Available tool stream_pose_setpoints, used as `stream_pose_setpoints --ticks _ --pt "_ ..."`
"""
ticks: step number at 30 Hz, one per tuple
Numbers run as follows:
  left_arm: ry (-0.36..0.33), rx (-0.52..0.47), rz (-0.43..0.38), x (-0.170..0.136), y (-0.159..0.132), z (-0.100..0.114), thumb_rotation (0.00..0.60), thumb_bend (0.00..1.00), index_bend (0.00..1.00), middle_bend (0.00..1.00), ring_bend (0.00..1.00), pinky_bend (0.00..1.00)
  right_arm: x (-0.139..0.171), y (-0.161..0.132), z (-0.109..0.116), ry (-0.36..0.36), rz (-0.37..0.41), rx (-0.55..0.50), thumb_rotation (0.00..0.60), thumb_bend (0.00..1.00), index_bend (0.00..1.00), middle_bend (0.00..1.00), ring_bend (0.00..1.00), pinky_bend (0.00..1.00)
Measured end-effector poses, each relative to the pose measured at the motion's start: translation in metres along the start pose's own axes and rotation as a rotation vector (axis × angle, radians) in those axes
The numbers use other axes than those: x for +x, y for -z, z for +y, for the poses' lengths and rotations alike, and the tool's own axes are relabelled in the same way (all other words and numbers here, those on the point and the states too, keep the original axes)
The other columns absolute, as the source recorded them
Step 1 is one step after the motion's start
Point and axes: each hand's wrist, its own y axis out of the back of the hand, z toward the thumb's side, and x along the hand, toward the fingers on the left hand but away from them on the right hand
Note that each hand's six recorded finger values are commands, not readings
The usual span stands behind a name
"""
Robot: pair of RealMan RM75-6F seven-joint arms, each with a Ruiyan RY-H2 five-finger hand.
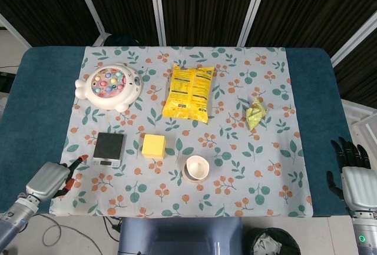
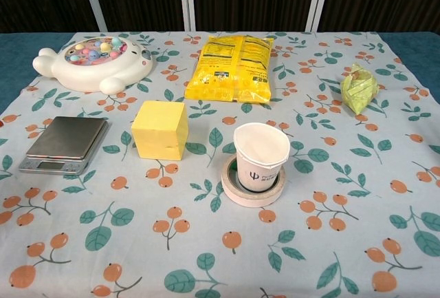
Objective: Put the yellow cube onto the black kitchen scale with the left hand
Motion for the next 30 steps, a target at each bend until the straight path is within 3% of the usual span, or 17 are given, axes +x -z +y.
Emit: stream_pose_setpoints --ticks 3,7,15,23,30 --pt "0.054 0.008 0.000 0.010 -0.007 -0.016 0.600 0.54 0.09 0.61 0.52 0.59 0.000 0.000 0.000 0.000 -0.001 0.002 0.600 0.56 0.00 0.03 0.00 0.01" --pt "0.065 0.020 0.004 0.016 -0.009 -0.025 0.600 0.54 0.10 0.61 0.52 0.59 0.000 0.000 0.000 0.002 -0.002 0.002 0.600 0.56 0.00 0.03 0.00 0.01" --pt "0.054 0.028 0.030 0.017 -0.005 -0.029 0.600 0.54 0.10 0.60 0.52 0.58 0.000 0.001 0.001 0.006 -0.007 0.003 0.600 0.56 0.00 0.03 0.00 0.01" --pt "0.103 0.033 0.030 0.019 -0.003 -0.037 0.600 0.54 0.10 0.59 0.51 0.58 0.000 0.000 -0.001 0.003 -0.007 0.004 0.600 0.56 0.00 0.03 0.00 0.01" --pt "0.104 0.044 0.029 0.022 -0.005 -0.034 0.600 0.54 0.10 0.58 0.51 0.58 -0.001 0.000 -0.001 0.003 -0.007 0.005 0.600 0.56 0.00 0.03 0.00 0.01"
